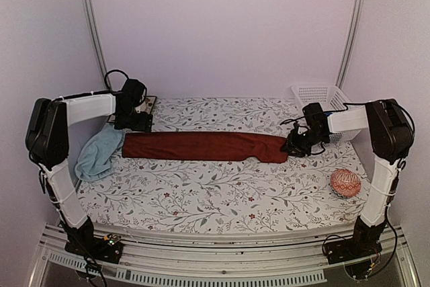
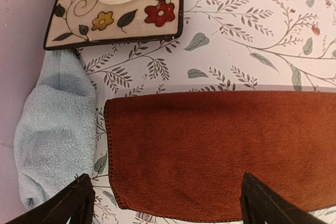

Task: Roll the towels
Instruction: Pick up the towel from the center of the board.

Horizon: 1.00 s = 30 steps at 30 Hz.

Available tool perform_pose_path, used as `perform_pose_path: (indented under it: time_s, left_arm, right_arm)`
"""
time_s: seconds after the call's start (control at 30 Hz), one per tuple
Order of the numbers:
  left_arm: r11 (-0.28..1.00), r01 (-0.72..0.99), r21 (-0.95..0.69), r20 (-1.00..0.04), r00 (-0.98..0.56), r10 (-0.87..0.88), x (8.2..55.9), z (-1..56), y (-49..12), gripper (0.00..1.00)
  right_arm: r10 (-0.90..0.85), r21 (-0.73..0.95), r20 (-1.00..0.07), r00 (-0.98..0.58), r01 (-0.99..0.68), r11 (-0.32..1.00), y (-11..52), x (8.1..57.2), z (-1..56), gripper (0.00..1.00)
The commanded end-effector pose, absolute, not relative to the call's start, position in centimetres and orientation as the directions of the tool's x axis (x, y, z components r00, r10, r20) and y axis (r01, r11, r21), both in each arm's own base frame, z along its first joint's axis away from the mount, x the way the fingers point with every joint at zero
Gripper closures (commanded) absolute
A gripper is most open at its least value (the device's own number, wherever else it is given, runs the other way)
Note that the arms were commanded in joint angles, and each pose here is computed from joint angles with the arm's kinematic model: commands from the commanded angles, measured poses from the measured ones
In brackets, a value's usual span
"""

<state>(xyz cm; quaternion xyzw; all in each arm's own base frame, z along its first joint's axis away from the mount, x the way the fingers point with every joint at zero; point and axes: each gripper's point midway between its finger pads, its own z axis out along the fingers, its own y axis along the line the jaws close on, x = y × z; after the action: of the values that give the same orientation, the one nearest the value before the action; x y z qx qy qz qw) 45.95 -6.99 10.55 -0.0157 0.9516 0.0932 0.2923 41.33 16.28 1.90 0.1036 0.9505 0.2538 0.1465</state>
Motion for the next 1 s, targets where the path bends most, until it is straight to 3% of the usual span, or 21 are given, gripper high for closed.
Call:
perform_pose_path:
  time_s: [0.0, 0.23, 0.4, 0.63, 0.7, 0.97]
  left_arm:
    - [0.979, -0.08, 0.187, -0.572, -0.819, 0.043, 46.1, 11.3, -7.2, 0.03]
    - [0.978, -0.084, 0.192, -0.582, -0.812, 0.044, 46.3, 11.8, -7.1, 0.03]
    - [0.978, -0.09, 0.191, -0.588, -0.808, 0.041, 46.3, 12.1, -7.1, 0.04]
    - [0.976, -0.093, 0.197, -0.595, -0.803, 0.043, 46.2, 12.5, -6.8, 0.04]
    - [0.976, -0.095, 0.198, -0.595, -0.802, 0.043, 46.1, 12.5, -6.8, 0.04]
    - [0.979, -0.095, 0.183, -0.591, -0.806, 0.032, 46.0, 12.3, -7.1, 0.04]
  right_arm:
    - [0.308, 0.465, -0.142, -0.941, 0.212, 0.86, 15.3, 40.1, -1.4, 0.63]
    - [0.327, 0.451, -0.125, -0.937, 0.24, 0.86, 15.2, 40.1, -2.3, 0.74]
    - [0.343, 0.45, -0.114, -0.932, 0.26, 0.854, 15.1, 40.1, -2.8, 0.97]
    - [0.312, 0.339, -0.208, -0.927, 0.231, 0.912, 12.9, 40.8, 0.3, 0.98]
    - [0.28, 0.289, -0.282, -0.918, 0.197, 0.937, 12.1, 42.0, 2.7, 0.98]
    - [0.23, 0.179, -0.343, -0.911, 0.177, 0.968, 7.7, 42.1, 6.6, 0.98]
